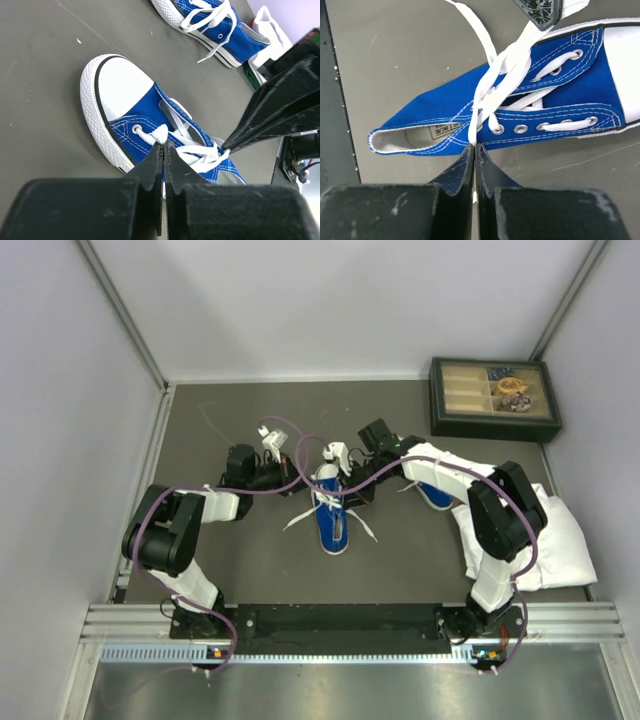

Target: Tie the shoes

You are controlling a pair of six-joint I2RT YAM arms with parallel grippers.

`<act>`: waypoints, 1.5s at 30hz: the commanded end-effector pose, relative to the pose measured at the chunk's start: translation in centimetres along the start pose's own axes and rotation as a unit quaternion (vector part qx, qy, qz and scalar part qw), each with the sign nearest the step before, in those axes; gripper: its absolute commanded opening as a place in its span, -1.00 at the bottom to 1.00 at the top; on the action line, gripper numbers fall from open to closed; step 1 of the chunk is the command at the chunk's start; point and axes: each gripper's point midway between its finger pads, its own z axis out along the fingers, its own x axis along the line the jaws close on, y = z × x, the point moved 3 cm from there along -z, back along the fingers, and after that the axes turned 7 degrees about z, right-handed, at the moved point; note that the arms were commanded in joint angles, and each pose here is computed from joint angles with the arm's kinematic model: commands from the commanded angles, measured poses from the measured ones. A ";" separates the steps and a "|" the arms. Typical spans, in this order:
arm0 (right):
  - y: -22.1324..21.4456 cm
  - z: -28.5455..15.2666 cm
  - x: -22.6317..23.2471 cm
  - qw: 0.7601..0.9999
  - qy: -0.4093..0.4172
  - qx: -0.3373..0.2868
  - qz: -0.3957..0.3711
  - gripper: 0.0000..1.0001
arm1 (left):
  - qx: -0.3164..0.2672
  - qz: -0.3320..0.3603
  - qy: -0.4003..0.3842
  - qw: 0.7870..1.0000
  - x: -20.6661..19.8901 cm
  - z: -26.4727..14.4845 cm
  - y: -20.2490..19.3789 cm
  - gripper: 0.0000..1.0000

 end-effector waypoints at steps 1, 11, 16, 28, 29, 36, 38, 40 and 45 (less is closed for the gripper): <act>3.5 -2.4 2.5 0.998 0.011 -0.048 -0.034 -1.00 | -0.022 0.023 0.002 0.999 0.1 -0.1 2.0 -0.90; 5.3 -2.9 4.0 0.995 0.041 -0.084 0.035 -1.00 | -0.037 0.023 0.036 0.998 -0.3 -3.4 3.7 0.32; 6.4 -2.5 4.3 0.989 0.057 -0.104 0.090 -1.00 | -0.035 0.108 0.059 0.992 -1.9 -6.5 3.7 0.48; 7.9 -1.6 4.2 0.967 0.069 -0.142 0.200 -1.00 | -0.062 0.217 -0.005 0.974 -5.8 -7.7 1.7 0.93; 7.9 -1.6 4.2 0.966 0.069 -0.142 0.203 -1.00 | -0.059 0.223 -0.011 0.973 -5.8 -7.3 1.4 0.91; 7.7 -1.3 4.2 0.961 0.071 -0.153 0.221 -1.00 | -0.061 0.284 -0.044 0.956 -7.0 -4.8 1.0 0.80; 7.5 -1.2 4.2 0.959 0.071 -0.152 0.227 -1.00 | -0.069 0.291 -0.036 0.954 -7.0 -4.4 1.3 0.80; 7.4 -1.0 4.2 0.958 0.072 -0.154 0.230 -1.00 | -0.072 0.300 -0.040 0.950 -7.3 -4.0 1.4 0.81; 7.3 -0.8 4.2 0.956 0.075 -0.154 0.237 -1.00 | -0.074 0.311 -0.043 0.947 -7.8 -3.0 1.1 0.74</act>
